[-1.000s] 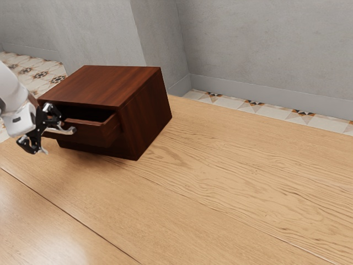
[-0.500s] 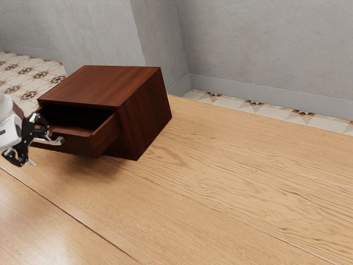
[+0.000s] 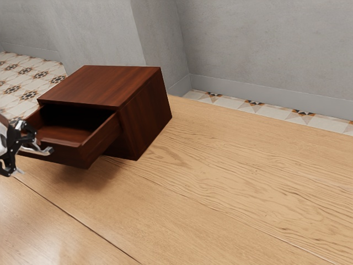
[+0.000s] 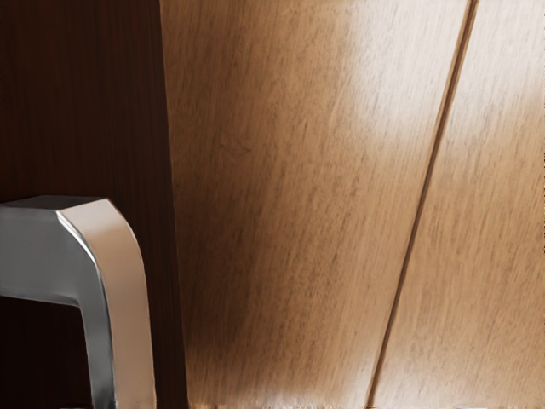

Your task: Pull the drawer handle with one arm to open the drawer

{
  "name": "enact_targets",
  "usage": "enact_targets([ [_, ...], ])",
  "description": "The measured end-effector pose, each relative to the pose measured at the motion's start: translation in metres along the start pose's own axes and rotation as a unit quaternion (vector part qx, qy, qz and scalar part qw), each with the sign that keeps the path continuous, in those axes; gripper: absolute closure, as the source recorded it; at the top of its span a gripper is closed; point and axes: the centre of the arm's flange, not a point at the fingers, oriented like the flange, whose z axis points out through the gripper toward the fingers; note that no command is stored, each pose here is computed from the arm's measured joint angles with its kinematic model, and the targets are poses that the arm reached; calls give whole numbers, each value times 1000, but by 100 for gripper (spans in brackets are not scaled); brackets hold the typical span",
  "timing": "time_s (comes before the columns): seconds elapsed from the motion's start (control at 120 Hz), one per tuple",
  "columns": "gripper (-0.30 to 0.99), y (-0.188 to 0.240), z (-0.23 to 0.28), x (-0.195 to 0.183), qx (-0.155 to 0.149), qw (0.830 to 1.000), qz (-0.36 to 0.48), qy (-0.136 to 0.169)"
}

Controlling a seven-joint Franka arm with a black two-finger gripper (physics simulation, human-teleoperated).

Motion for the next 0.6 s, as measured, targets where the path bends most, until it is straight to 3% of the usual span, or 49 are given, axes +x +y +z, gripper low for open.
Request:
enact_targets([
  [0.1, 7, 1, -28, -2, 20, 1000, -8, -12],
  [0.183, 4, 1, -105, -12, 55, 996, -53, -35],
  [0.25, 3, -49, -181, 43, 72, 994, -72, -47],
  [0.375, 2, -104, -217, 182, 12, 989, -146, 8],
  [0.442, 1, -105, -238, 242, -3, 982, -190, 8],
  [0.5, 1, -103, -240, 269, -22, 973, -231, 6],
  [0.6, 0, -102, -236, 283, -51, 953, -300, 8],
])
